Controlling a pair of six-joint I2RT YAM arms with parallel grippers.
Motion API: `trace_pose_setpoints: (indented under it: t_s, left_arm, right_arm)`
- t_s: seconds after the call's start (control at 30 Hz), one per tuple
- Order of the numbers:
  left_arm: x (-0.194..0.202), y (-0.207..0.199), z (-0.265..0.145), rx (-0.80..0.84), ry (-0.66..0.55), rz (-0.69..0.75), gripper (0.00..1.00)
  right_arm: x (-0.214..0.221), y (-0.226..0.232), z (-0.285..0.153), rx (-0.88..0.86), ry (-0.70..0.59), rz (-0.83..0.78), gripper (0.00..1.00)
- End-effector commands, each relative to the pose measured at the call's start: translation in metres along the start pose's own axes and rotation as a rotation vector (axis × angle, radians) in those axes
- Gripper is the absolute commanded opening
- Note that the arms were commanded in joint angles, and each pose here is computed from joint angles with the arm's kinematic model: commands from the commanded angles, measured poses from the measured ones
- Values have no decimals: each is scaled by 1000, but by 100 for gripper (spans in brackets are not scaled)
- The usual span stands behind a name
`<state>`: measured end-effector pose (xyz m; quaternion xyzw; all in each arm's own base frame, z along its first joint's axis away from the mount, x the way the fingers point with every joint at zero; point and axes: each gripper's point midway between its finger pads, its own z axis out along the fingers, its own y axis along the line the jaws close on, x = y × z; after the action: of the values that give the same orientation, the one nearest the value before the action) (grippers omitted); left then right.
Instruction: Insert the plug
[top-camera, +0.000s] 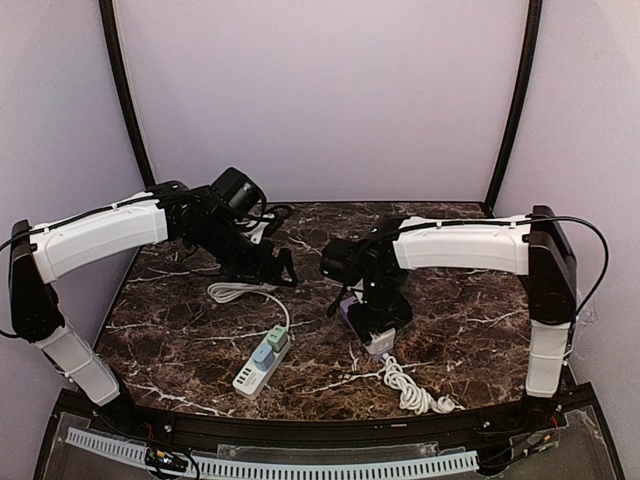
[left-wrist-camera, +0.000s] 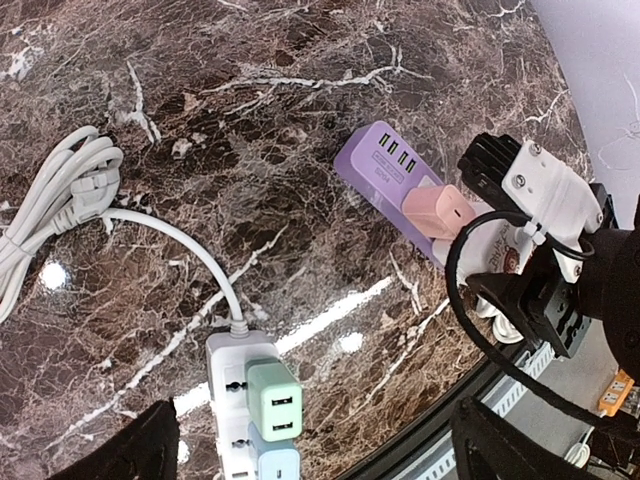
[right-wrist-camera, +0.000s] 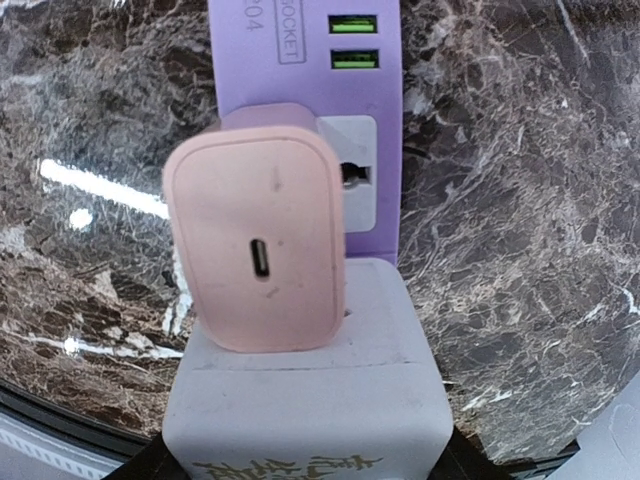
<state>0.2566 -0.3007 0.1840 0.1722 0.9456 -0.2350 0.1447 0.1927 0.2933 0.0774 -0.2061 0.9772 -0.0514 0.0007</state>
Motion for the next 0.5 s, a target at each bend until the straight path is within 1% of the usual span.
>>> trace_pose_setpoints:
  t_s: [0.0,0.07,0.1,0.47]
  left_arm:
    - [1,-1,-16,-1,-15,19,95]
    - [1,-1,-17,2,-16,21,95]
    - [1,-2,-17,3,-18,23,95]
    - [-2,-5,-26,15,-37,37,95]
  right_arm:
    - [-29,-12,-10,77,-108,72,77]
    - [-32,-14,-32,69,-145,86,92]
    - [-33,-15,-42,60,-164,92,98]
    - [-44,-18,-111,-26,-293,147,99]
